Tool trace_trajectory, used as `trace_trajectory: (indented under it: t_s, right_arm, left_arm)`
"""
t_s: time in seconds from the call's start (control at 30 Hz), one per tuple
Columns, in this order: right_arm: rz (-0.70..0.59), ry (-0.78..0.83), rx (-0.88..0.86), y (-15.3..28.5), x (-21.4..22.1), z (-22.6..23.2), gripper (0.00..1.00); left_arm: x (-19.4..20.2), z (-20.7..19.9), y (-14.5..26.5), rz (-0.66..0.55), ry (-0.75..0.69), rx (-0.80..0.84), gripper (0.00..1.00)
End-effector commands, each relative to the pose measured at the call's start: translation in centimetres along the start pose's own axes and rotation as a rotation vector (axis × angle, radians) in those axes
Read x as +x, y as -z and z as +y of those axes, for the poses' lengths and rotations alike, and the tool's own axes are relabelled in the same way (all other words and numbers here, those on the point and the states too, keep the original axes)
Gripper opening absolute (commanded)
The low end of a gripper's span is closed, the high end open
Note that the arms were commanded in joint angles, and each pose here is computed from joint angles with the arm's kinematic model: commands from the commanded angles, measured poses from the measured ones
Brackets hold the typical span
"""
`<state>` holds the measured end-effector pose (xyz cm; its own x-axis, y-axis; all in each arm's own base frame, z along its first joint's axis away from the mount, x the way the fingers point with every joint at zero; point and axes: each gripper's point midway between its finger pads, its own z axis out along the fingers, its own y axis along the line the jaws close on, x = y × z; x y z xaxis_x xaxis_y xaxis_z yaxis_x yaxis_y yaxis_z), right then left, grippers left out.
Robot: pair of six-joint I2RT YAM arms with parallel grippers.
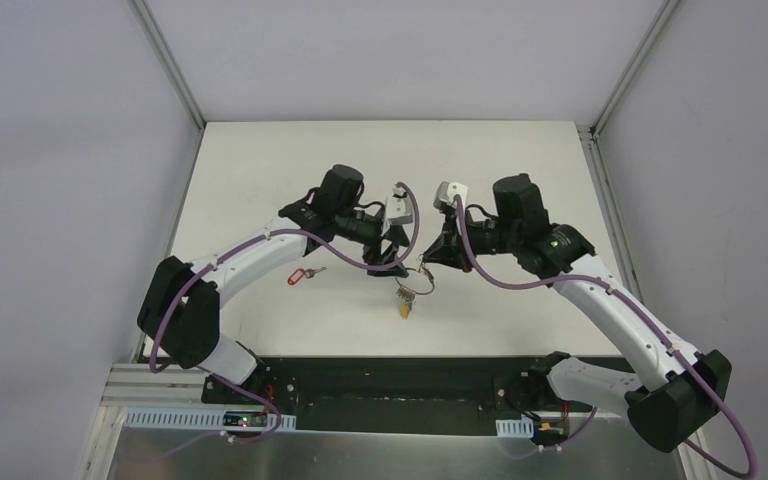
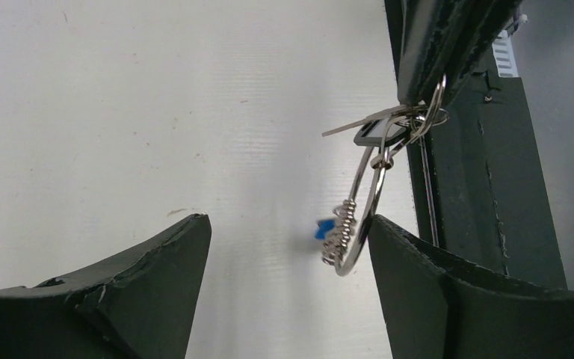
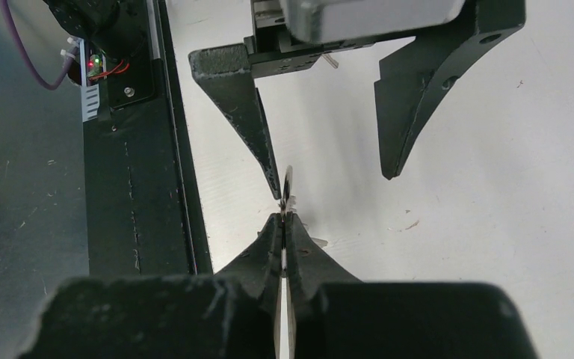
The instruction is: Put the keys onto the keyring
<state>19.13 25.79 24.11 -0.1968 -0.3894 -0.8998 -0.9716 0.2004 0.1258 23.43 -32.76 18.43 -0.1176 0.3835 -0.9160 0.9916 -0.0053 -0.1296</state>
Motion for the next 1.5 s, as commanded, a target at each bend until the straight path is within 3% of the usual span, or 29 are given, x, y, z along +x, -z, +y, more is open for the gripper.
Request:
trace_trajectory:
  t_s: [0.0, 0.2, 0.43, 0.5, 0.57, 0.67, 0.7, 1.13, 1.3, 1.47]
  right_arm:
    - [-0.073, 0.034, -0.022, 0.6, -2.8, 0.2, 0.00]
    - [-0.080, 0.025, -0.008, 0.8, -2.8, -0.1, 0.00]
    - [-0.087, 0.014, 0.005, 1.0, -2.7, -0.5, 0.00]
    - [-0.087, 0.011, 0.012, 1.0, -2.6, -0.6, 0.00]
    - [-0.088, 0.006, 0.023, 1.1, -2.4, -0.9, 0.00]
    - [-0.087, -0.005, 0.043, 1.2, -1.9, -1.3, 0.00]
    - [-0.085, -0.008, 0.054, 1.3, -1.8, -1.5, 0.00]
    - [0.107, -0.032, 0.226, 1.2, 5.4, -4.9, 0.03]
    - [0.118, -0.069, 0.198, 0.7, 6.4, -4.4, 0.19]
    - [0.022, -0.035, 0.173, 1.2, 3.9, -3.3, 0.49]
  left_arm:
    - [-0.4, -1.5, -0.7, -0.008, -0.074, 0.092, 0.75]
    - [-0.1, -2.2, -1.8, -0.013, -0.049, 0.146, 0.56]
    - [-1.0, -1.8, -2.8, -0.043, -0.008, 0.152, 0.54]
    - [-1.1, -1.9, -2.8, -0.047, 0.001, 0.156, 0.49]
    - [-1.1, -2.2, -2.7, -0.049, 0.007, 0.167, 0.41]
    - [-0.9, -2.7, -2.5, -0.042, 0.018, 0.181, 0.07]
    - [-0.8, -2.9, -2.3, -0.032, 0.014, 0.185, 0.00]
    - [0.6, -2.4, 3.9, 0.342, 0.152, -0.061, 0.00]
    - [0.3, -2.5, 4.7, 0.340, 0.143, -0.096, 0.00]
    - [-0.8, -2.3, 5.2, 0.289, 0.105, -0.143, 0.00]
